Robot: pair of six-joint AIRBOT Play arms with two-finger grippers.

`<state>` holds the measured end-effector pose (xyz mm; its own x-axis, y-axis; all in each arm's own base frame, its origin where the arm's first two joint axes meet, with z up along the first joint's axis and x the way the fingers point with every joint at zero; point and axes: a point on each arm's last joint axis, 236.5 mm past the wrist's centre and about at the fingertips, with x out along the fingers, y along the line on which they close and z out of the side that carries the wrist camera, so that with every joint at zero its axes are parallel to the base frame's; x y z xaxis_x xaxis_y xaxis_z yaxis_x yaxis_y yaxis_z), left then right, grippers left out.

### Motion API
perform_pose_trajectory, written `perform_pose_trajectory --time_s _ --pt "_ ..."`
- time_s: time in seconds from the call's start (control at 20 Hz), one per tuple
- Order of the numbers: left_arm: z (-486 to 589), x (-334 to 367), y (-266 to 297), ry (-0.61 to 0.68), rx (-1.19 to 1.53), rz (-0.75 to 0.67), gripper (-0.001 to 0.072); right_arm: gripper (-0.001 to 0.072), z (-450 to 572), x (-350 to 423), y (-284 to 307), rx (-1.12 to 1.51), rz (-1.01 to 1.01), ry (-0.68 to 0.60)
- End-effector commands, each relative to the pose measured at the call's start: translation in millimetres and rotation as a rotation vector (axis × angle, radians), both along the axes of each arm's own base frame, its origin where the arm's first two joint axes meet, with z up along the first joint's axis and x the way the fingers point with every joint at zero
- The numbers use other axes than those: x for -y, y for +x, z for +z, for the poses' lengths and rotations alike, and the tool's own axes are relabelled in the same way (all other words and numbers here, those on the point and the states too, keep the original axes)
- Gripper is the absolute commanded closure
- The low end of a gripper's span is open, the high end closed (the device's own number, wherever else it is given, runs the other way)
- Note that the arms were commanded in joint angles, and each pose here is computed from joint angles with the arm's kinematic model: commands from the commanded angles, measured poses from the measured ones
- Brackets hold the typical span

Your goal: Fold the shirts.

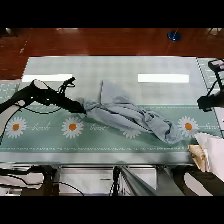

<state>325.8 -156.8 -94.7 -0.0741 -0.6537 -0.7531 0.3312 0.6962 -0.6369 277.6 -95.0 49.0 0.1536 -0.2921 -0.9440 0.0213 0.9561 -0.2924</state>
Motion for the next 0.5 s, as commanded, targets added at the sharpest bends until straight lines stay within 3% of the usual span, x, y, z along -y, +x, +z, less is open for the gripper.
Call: perform_pose_trajectory --time_s 0.0,0.15,0.45 --pt "6 -7 -9 -0.029 -0.045 -0.007 0.0684 0.0102 -47 -29 -30 -0.084 -0.093 0.321" --pt "8 -13 -10 -0.038 -0.059 0.005 0.0684 0.0102 -69 -80 -43 -0.094 -0.125 0.650" --pt "11 -12 -16 -0.051 -0.080 -0.011 0.0684 0.0102 -98 -104 -45 -0.070 -0.176 0.747"
